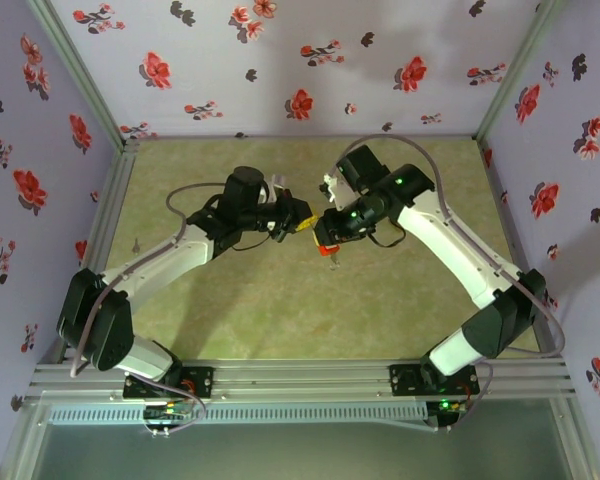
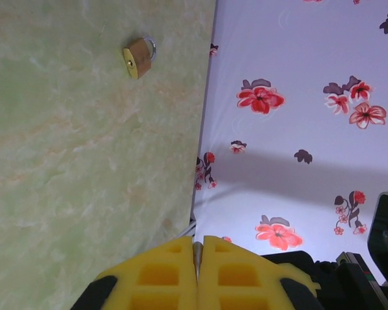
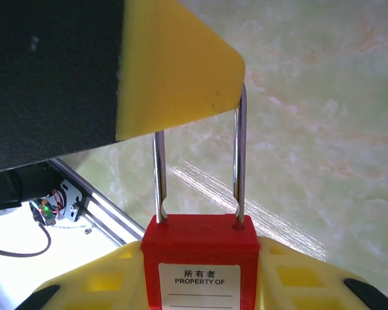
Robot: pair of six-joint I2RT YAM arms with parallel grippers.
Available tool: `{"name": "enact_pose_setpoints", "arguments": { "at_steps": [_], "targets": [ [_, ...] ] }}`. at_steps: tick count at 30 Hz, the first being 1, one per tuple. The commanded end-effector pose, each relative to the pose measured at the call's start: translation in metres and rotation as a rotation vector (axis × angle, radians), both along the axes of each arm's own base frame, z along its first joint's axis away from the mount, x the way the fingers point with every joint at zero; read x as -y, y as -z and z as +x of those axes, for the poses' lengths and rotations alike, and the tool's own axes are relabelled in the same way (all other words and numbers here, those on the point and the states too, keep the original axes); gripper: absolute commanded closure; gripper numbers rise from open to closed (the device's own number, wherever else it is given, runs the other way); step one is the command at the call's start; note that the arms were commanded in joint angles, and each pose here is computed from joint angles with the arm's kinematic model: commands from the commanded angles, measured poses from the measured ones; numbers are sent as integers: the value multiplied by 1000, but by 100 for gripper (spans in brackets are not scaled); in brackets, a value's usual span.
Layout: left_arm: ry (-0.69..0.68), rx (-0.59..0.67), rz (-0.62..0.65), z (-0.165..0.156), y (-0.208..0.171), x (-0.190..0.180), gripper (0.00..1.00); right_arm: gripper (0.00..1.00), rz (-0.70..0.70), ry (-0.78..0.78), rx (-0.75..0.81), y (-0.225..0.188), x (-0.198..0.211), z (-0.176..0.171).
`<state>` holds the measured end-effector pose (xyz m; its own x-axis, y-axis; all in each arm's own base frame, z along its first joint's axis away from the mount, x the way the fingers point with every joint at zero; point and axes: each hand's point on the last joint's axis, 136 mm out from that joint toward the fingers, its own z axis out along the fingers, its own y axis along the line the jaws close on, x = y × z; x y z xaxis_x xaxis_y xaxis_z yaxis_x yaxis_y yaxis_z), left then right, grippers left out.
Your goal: Unlock with the key
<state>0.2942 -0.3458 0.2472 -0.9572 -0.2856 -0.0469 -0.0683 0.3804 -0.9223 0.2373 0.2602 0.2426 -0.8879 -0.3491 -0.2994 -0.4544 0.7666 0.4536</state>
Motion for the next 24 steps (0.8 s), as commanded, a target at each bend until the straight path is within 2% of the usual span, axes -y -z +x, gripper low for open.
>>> {"name": "enact_pose_setpoints", "arguments": {
  "at_steps": [1,11,15,19,24],
  "targets": [
    [-38,100,-30,17,-30,-10,100,100,-30,23,-46,1,13,-16],
    [-26,142,-53,15,-36,-10,100,98,-32,28,-44,2,11,-10],
    [-20,141,-42,12,-32,-11,100,52,-24,88,-38,-3,14,3],
    [-8,133,-9,9,-23,-13,100,35,17,169,-15,-14,21,19],
    [-3,110,25,6,-9,-16,100,23,56,214,10,-22,28,28]
  ]
}}
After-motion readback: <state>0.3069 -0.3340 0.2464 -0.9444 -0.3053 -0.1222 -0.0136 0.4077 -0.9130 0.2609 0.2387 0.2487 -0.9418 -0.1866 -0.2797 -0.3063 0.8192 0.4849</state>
